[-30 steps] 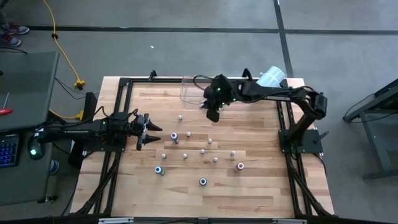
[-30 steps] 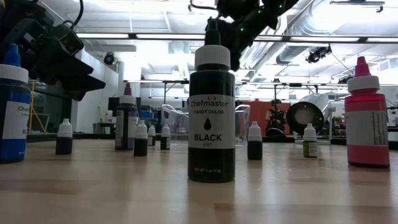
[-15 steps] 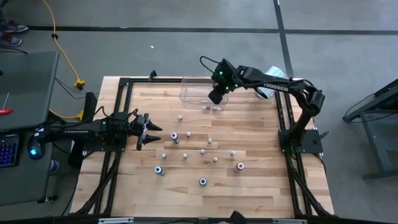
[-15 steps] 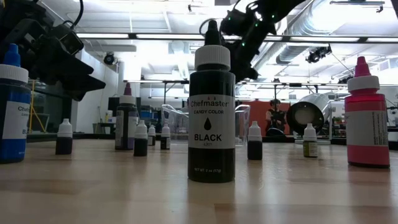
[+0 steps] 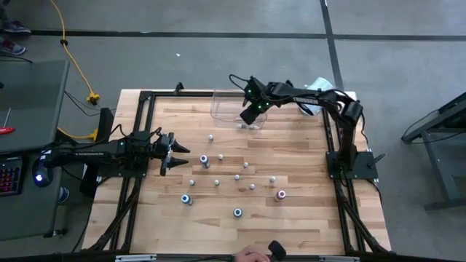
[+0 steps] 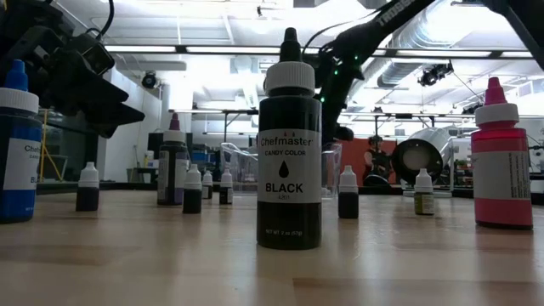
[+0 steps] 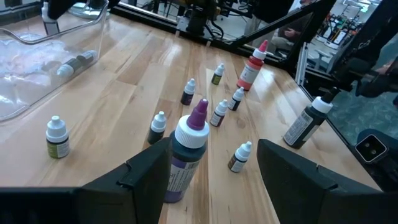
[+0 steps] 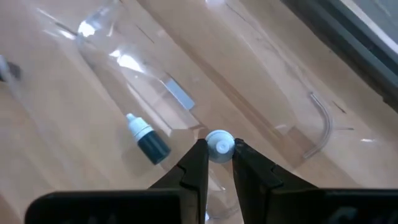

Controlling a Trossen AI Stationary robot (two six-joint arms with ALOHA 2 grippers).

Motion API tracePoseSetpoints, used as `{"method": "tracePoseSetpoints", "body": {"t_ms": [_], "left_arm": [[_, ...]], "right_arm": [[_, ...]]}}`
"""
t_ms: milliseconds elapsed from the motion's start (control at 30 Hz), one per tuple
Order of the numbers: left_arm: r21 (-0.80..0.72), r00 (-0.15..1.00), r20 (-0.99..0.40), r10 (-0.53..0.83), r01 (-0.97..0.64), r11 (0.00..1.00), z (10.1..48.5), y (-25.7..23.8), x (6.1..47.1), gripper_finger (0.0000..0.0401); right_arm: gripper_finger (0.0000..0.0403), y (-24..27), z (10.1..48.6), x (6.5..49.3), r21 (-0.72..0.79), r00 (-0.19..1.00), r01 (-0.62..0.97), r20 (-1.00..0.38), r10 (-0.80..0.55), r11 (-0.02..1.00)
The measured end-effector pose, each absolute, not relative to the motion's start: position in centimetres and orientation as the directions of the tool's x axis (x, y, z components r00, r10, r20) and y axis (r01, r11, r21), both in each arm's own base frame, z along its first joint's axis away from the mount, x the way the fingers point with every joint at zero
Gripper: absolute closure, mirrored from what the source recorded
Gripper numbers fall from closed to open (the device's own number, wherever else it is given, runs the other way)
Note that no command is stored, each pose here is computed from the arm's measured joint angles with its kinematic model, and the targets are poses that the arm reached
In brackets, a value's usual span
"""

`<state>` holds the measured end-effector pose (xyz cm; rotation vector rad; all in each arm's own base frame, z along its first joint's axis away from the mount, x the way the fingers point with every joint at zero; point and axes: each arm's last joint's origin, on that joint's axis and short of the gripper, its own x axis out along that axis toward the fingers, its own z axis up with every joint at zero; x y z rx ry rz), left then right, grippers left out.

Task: Pick & Place food coloring
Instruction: Put the small purple food coloring into the transparent container, then put the small green food coloring into the transparent container

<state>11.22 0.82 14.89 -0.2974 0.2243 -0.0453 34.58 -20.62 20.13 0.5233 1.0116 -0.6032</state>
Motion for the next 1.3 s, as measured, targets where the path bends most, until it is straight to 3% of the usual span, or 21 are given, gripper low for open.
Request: {"method": "tracePoseSetpoints", "body": {"t_ms": [567, 967, 1300], "left_arm": [[-0.295, 0.974, -0.212, -0.076, 0.011, 0.955, 14.9, 0.8, 11.2, 0.0167], [-0.295, 0.974, -0.212, -0.076, 0.01, 0.955, 14.9, 0.8, 11.2, 0.0167], [-0.295, 0.974, -0.212, -0.076, 0.01, 0.955, 14.9, 0.8, 11.2, 0.0167]], "right_arm": [[0.0345, -20.8, 19.2, 34.7, 0.103, 0.366, 0.7, -0.902, -0.23, 0.707], [0.0293, -20.8, 19.2, 34.7, 0.093, 0.359, 0.704, -0.902, -0.24, 0.704], [0.0279, -21.1, 20.7, 35.2, 0.04, 0.361, 0.676, -0.889, -0.283, 0.736]]}}
